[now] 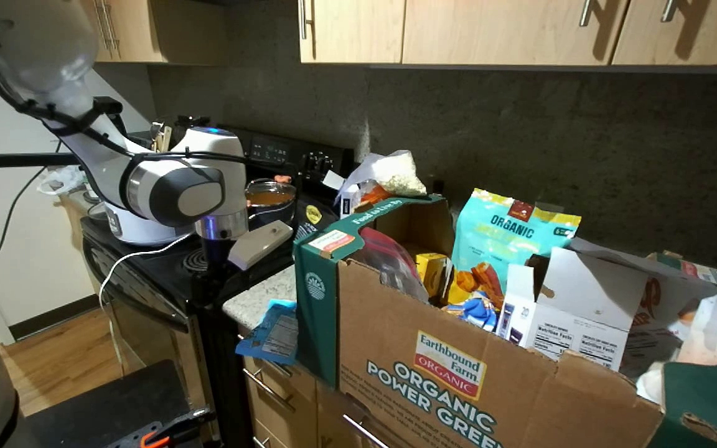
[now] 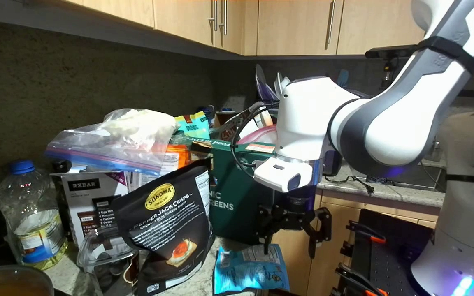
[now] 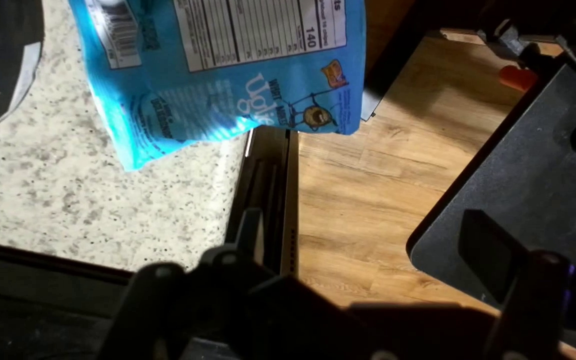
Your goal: Take out two products out of the box and put them on the counter
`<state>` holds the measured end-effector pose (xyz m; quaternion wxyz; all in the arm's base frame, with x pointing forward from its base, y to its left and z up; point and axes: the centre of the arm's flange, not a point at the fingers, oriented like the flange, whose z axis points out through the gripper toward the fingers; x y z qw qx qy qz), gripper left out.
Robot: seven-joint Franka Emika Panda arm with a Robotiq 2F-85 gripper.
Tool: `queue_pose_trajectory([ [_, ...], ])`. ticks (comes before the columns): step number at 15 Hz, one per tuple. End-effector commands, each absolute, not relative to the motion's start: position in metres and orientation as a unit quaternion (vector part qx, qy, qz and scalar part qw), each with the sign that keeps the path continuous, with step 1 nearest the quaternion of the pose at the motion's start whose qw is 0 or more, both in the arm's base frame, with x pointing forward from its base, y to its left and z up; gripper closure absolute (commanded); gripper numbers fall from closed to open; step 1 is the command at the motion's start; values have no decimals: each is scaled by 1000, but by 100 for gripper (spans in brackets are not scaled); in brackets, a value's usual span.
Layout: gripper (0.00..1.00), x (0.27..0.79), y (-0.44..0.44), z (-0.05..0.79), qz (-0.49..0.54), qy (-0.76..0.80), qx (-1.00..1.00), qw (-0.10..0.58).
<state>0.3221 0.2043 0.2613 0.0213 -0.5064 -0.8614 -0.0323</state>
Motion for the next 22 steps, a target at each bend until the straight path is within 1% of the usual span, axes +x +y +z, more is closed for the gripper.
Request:
queue_pose_trajectory([
  [1,0,326,206,258,-36,-859,-510,21],
  [9,0,336,204,225,-46,-860,-509,9],
  [22,0,370,191,198,-6,-881,-474,10],
])
